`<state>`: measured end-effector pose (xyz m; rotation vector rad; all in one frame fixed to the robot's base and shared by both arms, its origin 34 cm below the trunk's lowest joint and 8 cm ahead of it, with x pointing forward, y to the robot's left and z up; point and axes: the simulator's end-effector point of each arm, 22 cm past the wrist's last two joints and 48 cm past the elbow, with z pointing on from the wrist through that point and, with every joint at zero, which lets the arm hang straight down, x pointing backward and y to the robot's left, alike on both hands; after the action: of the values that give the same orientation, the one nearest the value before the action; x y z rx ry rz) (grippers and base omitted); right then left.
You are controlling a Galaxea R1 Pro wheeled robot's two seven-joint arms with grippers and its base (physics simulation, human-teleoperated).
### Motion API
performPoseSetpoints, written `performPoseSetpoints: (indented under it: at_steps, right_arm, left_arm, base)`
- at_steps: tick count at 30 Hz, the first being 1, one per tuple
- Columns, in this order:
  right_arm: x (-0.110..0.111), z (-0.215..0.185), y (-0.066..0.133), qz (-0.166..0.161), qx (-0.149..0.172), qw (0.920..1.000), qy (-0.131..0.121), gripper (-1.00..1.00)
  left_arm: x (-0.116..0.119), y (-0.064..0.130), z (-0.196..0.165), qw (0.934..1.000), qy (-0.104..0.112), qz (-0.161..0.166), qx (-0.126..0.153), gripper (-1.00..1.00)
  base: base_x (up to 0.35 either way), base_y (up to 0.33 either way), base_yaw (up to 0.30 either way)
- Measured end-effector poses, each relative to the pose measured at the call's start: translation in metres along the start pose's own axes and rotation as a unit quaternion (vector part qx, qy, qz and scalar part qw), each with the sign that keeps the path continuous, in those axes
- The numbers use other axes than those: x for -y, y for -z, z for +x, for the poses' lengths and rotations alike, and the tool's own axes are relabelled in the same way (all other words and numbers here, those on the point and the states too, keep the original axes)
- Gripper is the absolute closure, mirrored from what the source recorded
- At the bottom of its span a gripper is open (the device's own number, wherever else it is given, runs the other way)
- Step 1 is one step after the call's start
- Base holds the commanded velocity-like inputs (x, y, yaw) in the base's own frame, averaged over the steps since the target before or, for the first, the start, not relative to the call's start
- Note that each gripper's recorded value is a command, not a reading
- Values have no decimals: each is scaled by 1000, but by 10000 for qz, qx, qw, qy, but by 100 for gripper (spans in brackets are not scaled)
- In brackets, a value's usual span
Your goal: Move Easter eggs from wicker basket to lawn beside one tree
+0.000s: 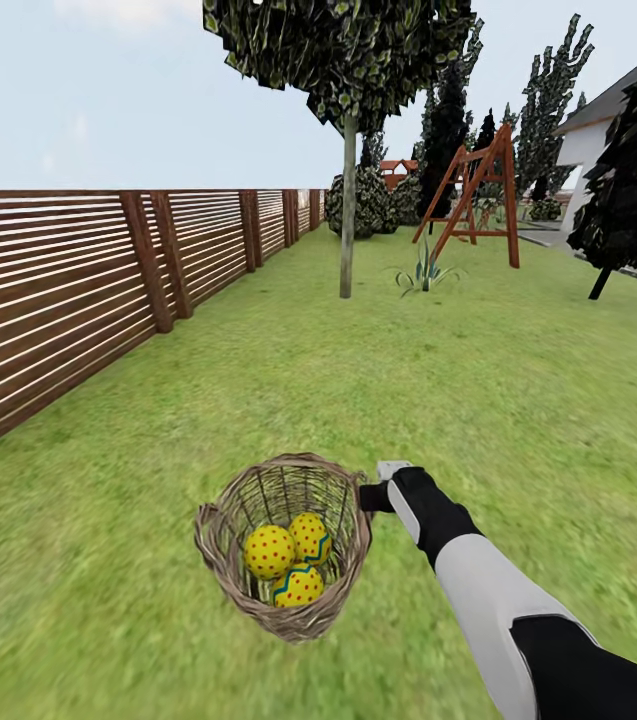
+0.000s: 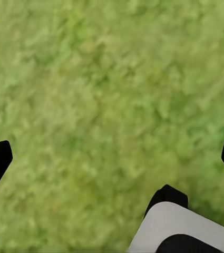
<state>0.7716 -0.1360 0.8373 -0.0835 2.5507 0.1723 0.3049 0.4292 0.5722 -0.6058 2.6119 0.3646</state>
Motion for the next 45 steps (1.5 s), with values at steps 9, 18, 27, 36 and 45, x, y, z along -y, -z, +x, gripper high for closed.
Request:
performPoseSetpoints:
  at_steps: [9,18,27,36,45]
  right_arm:
    - [-1,-4,10,6,-9,10000,13,100]
    - [-3,-5,13,-10,-10,10000,10,100]
    - [-5,-9,22,-12,-11,10000,11,100]
    - [-6,-12,31,-11,-13,10000,12,100]
    - [-6,-12,32,-9,-10,10000,14,100]
  left_arm:
    - [-2,10,-3,10000,2,4,-4,-100]
    - [-1,14,-4,10000,3,12,-9,-100]
    - [-4,24,-7,10000,3,12,-11,-100]
    - [-7,33,-9,10000,2,10,-15,-100]
    - [-7,33,-9,10000,3,12,-9,-100]
  base:
    - [0,0,0]
    - [0,0,0]
    - [0,0,0]
    - [2,0,0]
    - [240,0,0]
